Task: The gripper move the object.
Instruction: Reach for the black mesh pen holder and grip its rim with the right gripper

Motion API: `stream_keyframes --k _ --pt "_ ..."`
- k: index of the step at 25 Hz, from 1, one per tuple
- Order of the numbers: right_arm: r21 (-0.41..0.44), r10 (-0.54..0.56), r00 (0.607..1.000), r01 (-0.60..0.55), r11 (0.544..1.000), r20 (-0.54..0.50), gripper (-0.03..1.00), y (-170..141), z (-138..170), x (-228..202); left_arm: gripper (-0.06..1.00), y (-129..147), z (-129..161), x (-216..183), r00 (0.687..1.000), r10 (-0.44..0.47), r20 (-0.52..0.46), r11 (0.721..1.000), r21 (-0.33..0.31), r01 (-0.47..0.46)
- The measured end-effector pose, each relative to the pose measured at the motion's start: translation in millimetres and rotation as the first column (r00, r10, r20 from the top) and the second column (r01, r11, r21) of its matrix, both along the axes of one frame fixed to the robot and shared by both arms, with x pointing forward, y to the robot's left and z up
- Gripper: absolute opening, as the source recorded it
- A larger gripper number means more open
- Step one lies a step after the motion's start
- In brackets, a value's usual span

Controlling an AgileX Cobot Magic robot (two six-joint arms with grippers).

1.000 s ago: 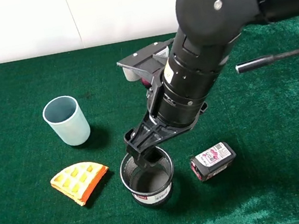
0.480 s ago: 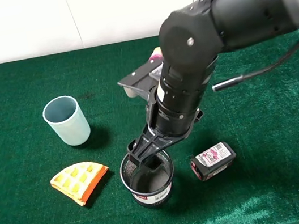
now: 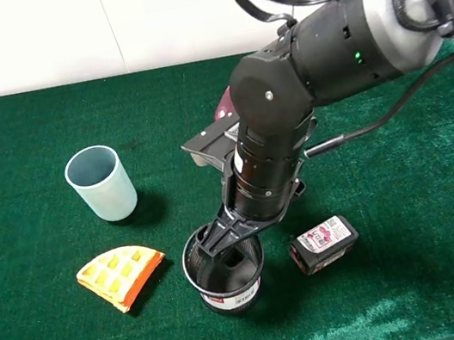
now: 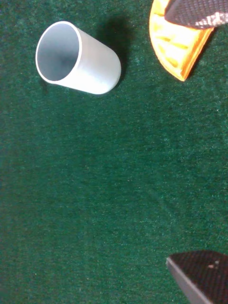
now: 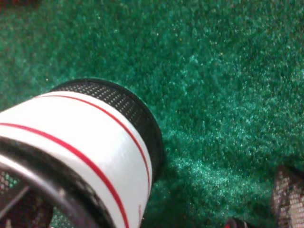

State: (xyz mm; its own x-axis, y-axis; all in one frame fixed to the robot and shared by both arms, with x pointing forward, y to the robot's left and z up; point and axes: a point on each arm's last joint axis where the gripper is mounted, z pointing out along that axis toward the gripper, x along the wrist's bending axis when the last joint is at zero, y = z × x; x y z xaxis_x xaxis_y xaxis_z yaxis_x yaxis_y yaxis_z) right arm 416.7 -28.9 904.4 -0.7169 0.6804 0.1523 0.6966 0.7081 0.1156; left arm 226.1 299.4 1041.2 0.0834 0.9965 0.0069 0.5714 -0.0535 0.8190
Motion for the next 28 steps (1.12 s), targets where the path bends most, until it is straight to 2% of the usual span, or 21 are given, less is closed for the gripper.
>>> stream_keyframes --k 2,6,17,28 --pt "-0.001 -0.001 1.0 0.001 1.0 -0.001 0.68 0.0 -0.3 0.0 0.94 0.0 0.0 0.0 1.0 0.0 0.0 1.0 0.0 0.0" --pt "-0.001 -0.002 1.0 0.002 1.0 -0.001 0.54 0.0 -0.3 0.0 0.94 0.0 0.0 0.0 1.0 0.0 0.0 1.0 0.0 0.0" --pt "0.001 -0.005 1.0 0.005 1.0 -0.002 0.04 0.2 -0.3 0.0 0.94 0.0 0.0 0.0 1.0 0.0 0.0 1.0 0.0 0.0" --pt "0.001 -0.005 1.0 0.005 1.0 -0.002 0.03 0.2 -0.3 0.0 0.94 0.0 0.0 0.0 1.0 0.0 0.0 1.0 0.0 0.0"
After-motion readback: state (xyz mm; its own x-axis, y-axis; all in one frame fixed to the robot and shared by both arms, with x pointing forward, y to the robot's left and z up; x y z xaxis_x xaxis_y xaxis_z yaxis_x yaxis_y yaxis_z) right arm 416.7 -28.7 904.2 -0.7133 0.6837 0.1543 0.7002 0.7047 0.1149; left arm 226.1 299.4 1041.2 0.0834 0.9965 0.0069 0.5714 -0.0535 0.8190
